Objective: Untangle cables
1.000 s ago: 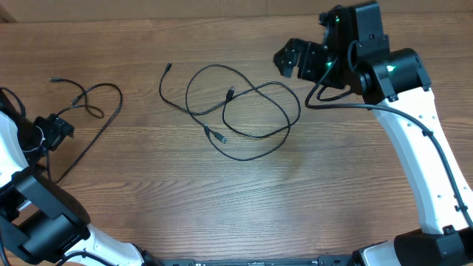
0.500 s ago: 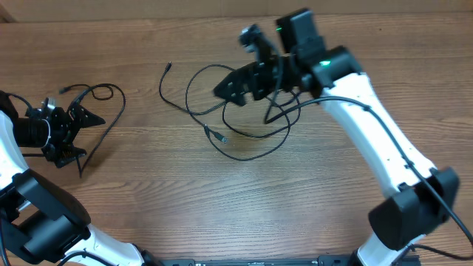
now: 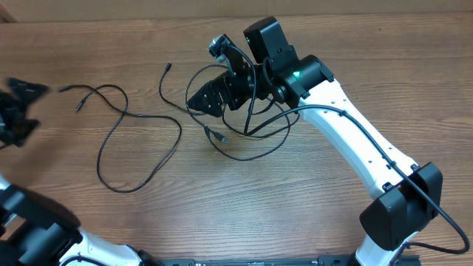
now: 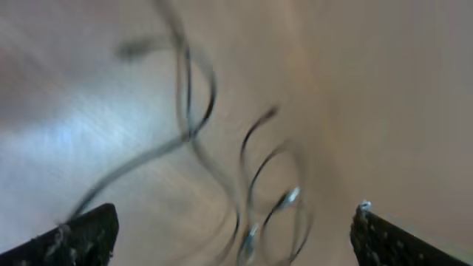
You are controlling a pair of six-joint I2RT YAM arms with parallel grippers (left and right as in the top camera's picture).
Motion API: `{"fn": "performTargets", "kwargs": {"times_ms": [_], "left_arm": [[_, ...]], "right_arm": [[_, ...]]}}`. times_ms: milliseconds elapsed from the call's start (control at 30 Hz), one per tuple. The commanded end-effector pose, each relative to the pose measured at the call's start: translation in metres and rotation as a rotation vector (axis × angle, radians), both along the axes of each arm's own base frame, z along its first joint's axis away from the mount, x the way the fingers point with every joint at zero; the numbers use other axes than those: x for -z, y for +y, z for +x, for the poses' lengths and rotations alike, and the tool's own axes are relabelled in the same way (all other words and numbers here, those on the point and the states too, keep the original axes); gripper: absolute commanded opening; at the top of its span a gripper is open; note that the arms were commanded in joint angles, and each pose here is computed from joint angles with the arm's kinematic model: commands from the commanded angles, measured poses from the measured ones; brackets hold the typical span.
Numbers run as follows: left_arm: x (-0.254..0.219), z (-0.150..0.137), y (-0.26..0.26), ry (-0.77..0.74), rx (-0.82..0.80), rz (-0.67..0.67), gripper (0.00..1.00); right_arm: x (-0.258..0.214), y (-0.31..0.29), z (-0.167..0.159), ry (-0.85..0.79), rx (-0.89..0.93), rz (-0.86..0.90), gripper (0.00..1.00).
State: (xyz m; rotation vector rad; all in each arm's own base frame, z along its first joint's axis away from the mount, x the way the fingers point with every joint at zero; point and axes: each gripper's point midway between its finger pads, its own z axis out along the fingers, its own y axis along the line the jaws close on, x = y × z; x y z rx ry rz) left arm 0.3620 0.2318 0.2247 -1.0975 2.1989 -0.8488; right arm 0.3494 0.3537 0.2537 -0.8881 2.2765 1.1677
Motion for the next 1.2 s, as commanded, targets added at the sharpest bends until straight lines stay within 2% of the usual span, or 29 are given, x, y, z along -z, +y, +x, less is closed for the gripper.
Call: {"fn": "performTargets", "kwargs": {"times_ms": [0, 67, 200, 333, 400, 500, 567, 667, 767, 867, 1000, 1167], "left_arm": [[-0.036, 0.014, -0.006, -0.159, 0.022, -0.064, 1.00], [-0.033, 0.018, -0.014, -0.162, 0.094, 0.028, 0.99], [-0.002, 0.022, -0.041, 0.006, 0.191, 0.159, 1.00], [0.018, 0.037, -0.082, 0.130, 0.290, 0.273, 0.99], [0.031, 0.040, -0.096, 0.246, 0.273, 0.357, 1.00], [0.043, 0.040, -0.099, 0.423, 0.162, 0.531, 0.99], [0.046, 0.045, -0.101, 0.469, 0.114, 0.633, 1.00], [0.052, 0.065, -0.114, 0.451, 0.121, 0.731, 0.99], [0.067, 0.086, -0.125, 0.426, 0.142, 0.751, 0.93], [0.089, 0.095, -0.125, 0.451, 0.141, 0.738, 0.91], [0.132, 0.093, -0.123, 0.536, 0.180, 0.700, 0.92], [0.182, 0.086, -0.132, 0.625, 0.302, 0.644, 0.91]], "right_arm": [[0.006, -0.006, 0.002, 0.015, 0.041, -0.038, 0.98], [0.013, -0.014, 0.010, 0.028, 0.109, -0.083, 0.98], [0.018, -0.036, 0.032, 0.071, 0.259, -0.121, 0.98], [0.023, -0.074, 0.056, 0.154, 0.404, -0.126, 0.96], [0.028, -0.097, 0.063, 0.191, 0.454, -0.144, 0.95], [0.039, -0.135, 0.066, 0.269, 0.529, -0.185, 0.95], [0.045, -0.152, 0.065, 0.313, 0.562, -0.206, 0.95], [0.051, -0.173, 0.062, 0.363, 0.598, -0.231, 0.95], [0.054, -0.181, 0.059, 0.393, 0.611, -0.245, 0.95], [0.058, -0.184, 0.054, 0.409, 0.617, -0.274, 0.95], [0.066, -0.190, 0.046, 0.415, 0.637, -0.350, 0.96], [0.071, -0.194, 0.043, 0.416, 0.651, -0.393, 0.96]]}}
